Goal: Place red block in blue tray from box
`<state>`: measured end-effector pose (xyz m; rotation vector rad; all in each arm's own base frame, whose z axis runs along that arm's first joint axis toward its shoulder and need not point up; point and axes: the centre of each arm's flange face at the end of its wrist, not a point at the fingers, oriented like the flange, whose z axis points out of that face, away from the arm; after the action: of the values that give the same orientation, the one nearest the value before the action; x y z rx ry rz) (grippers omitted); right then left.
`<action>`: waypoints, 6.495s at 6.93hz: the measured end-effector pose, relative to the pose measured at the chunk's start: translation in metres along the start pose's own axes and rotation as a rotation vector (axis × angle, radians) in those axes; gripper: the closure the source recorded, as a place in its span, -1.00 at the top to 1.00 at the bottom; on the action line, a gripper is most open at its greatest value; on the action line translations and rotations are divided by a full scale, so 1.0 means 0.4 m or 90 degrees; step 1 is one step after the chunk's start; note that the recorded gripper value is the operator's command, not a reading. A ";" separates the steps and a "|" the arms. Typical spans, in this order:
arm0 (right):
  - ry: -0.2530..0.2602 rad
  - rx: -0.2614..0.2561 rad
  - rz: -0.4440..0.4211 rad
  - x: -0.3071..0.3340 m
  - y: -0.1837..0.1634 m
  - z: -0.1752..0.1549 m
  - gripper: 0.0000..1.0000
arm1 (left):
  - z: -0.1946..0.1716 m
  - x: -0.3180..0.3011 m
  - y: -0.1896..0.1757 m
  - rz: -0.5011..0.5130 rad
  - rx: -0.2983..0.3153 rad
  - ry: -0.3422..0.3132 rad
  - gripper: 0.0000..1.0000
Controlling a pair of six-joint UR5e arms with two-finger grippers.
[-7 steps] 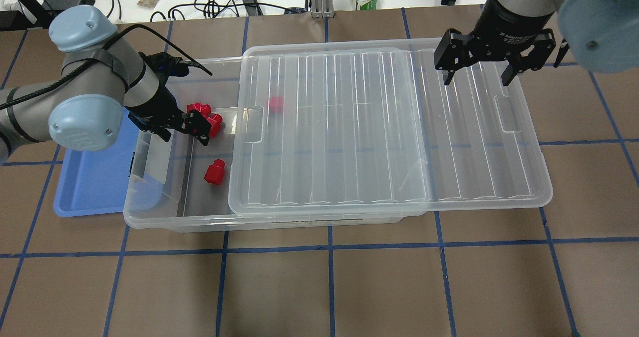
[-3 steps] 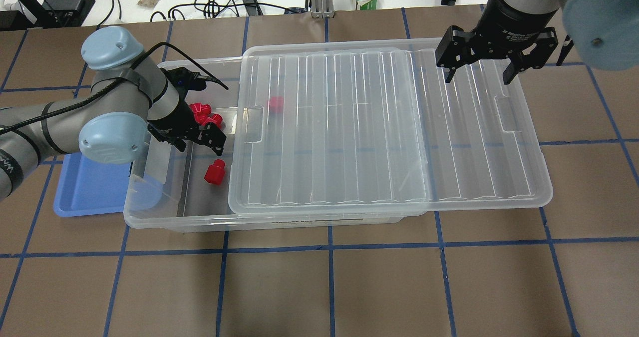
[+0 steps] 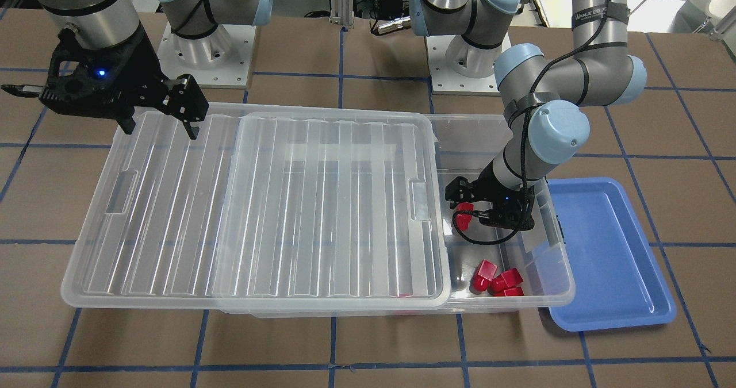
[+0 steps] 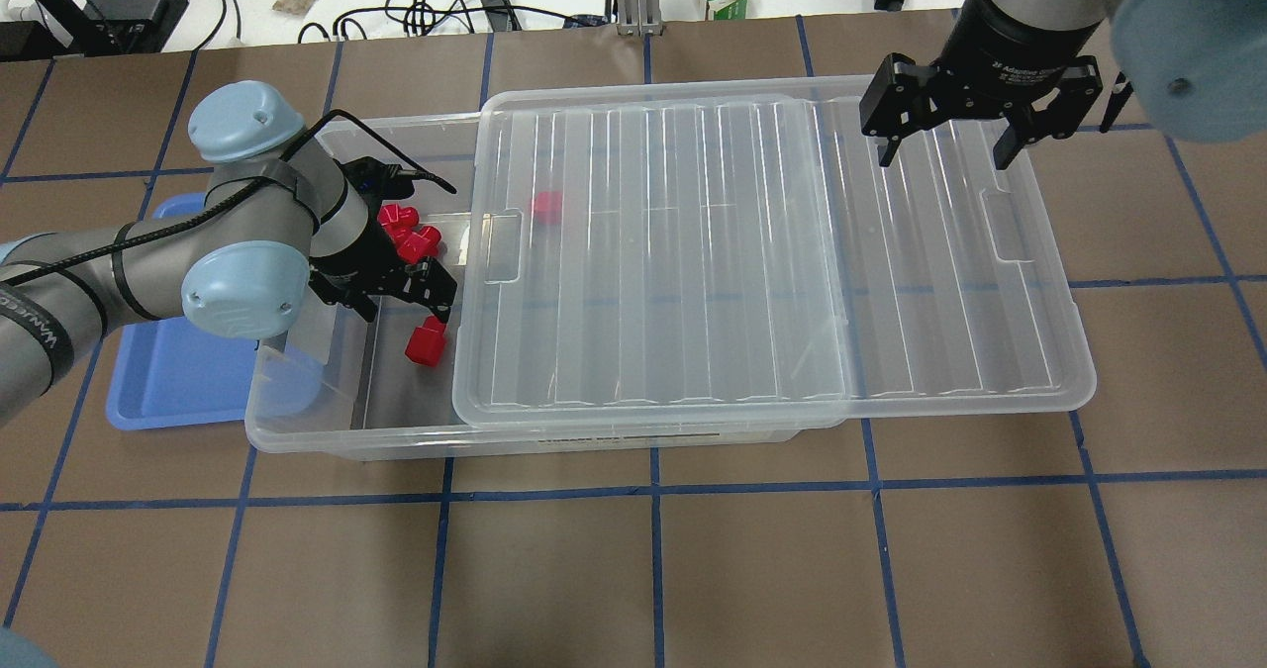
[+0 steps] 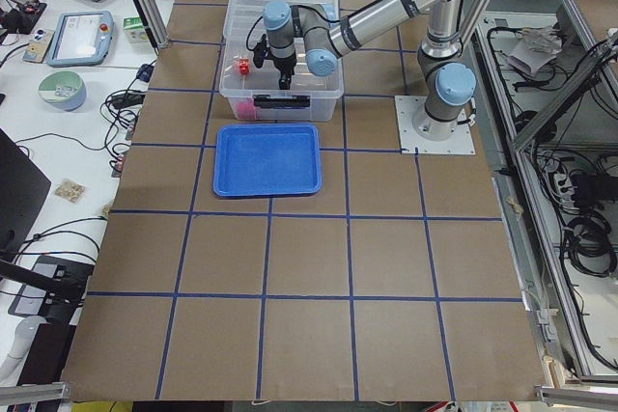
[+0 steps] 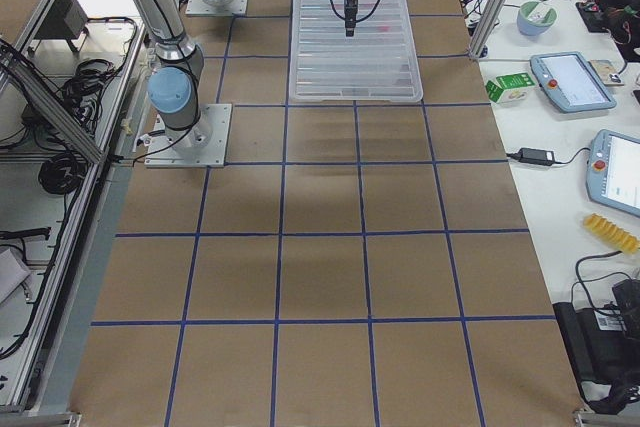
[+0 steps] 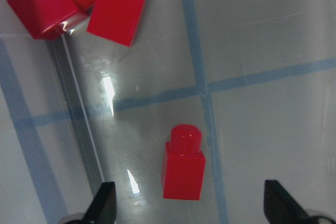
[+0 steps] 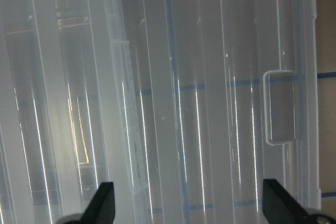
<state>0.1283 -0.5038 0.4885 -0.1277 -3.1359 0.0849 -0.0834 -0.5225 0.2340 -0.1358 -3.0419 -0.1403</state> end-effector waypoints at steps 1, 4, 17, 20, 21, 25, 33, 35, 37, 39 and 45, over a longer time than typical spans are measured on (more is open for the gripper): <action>0.000 -0.001 0.001 0.001 0.000 0.002 1.00 | 0.015 -0.001 -0.001 -0.008 -0.007 0.001 1.00; 0.000 -0.004 0.004 0.008 -0.003 0.009 1.00 | 0.081 -0.011 -0.020 -0.011 -0.018 0.000 1.00; 0.011 -0.029 -0.011 0.387 -0.070 0.060 1.00 | -0.327 0.005 -0.026 -0.012 0.042 -0.029 -0.84; 0.017 -0.081 -0.021 0.578 -0.032 0.198 1.00 | -0.384 -0.262 -0.028 -0.055 0.037 -0.062 -0.82; 0.018 -0.094 -0.016 0.588 -0.022 0.252 1.00 | -0.358 -0.382 -0.035 -0.042 0.034 -0.058 -0.82; 0.014 -0.116 -0.018 0.518 -0.048 0.358 1.00 | -0.067 -0.643 -0.099 -0.037 0.026 -0.046 0.57; 0.029 -0.094 -0.029 0.192 -0.046 0.352 1.00 | -0.539 -0.294 -0.118 -0.035 0.038 -0.062 1.00; 0.032 -0.085 -0.023 0.126 -0.038 0.348 1.00 | -0.633 0.002 -0.074 -0.022 0.069 -0.073 1.00; 0.028 -0.080 -0.011 0.074 -0.028 0.348 1.00 | -0.662 0.168 -0.018 0.014 0.082 -0.089 1.00; 0.016 -0.073 -0.010 0.047 -0.026 0.345 1.00 | -0.653 0.203 0.014 0.022 0.074 -0.069 1.00; 0.000 -0.032 -0.004 -0.026 0.035 -0.027 1.00 | -0.625 0.158 0.049 -0.004 0.102 -0.053 1.00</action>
<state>0.1397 -0.4902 0.4987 -0.1183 -3.1390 0.0060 -0.1219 -0.5218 0.4898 -0.1240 -3.1203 0.1116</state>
